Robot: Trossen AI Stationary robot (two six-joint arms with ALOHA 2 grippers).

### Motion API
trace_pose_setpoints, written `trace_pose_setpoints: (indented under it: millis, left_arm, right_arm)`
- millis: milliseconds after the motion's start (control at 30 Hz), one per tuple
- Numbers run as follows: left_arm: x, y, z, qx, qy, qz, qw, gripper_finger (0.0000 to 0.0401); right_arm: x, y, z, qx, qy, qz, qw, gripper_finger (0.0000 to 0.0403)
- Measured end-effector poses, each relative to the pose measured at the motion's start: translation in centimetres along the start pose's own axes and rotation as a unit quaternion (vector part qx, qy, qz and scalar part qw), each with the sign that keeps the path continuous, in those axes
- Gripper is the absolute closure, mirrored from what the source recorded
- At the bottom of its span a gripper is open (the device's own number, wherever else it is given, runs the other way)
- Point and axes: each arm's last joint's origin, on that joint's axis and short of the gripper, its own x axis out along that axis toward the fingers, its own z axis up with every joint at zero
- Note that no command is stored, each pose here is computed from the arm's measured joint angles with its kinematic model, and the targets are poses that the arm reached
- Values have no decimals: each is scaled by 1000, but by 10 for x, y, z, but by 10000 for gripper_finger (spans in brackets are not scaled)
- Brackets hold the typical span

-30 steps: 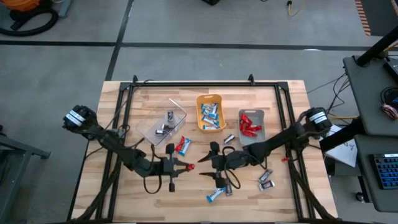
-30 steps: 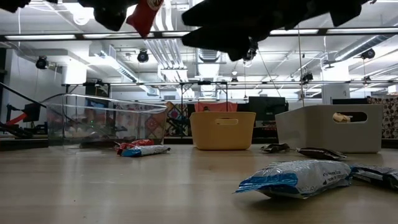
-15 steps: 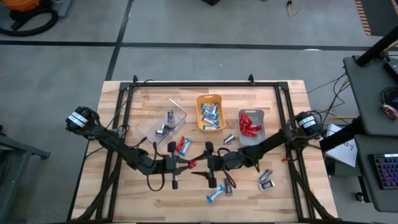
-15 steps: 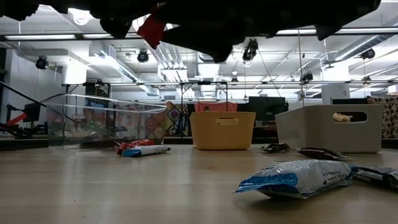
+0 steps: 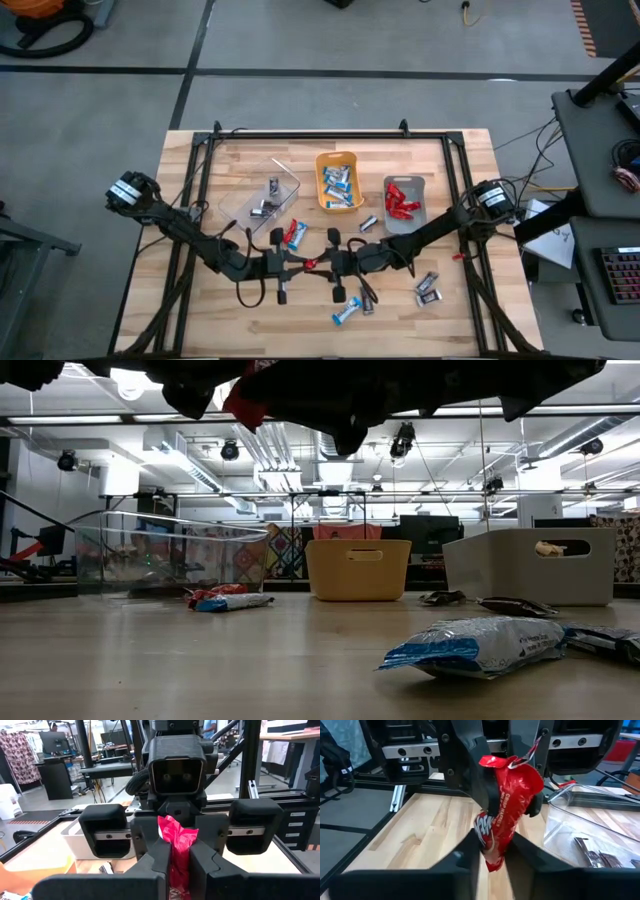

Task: Organize candy in baskets
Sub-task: Put the red chocolate into the gray bin

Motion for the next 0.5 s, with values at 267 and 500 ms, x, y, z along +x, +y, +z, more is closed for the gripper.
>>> trace_pose_setpoints:
  millis: [267,500]
  left_arm:
    - [0,0,0,-14,0,2,1000,350]
    - [0,2,2,-17,0,33,999,292]
  right_arm:
    - [0,0,-1,-7,3,2,1000,375]
    - [-8,-4,0,1,71,-2,997,372]
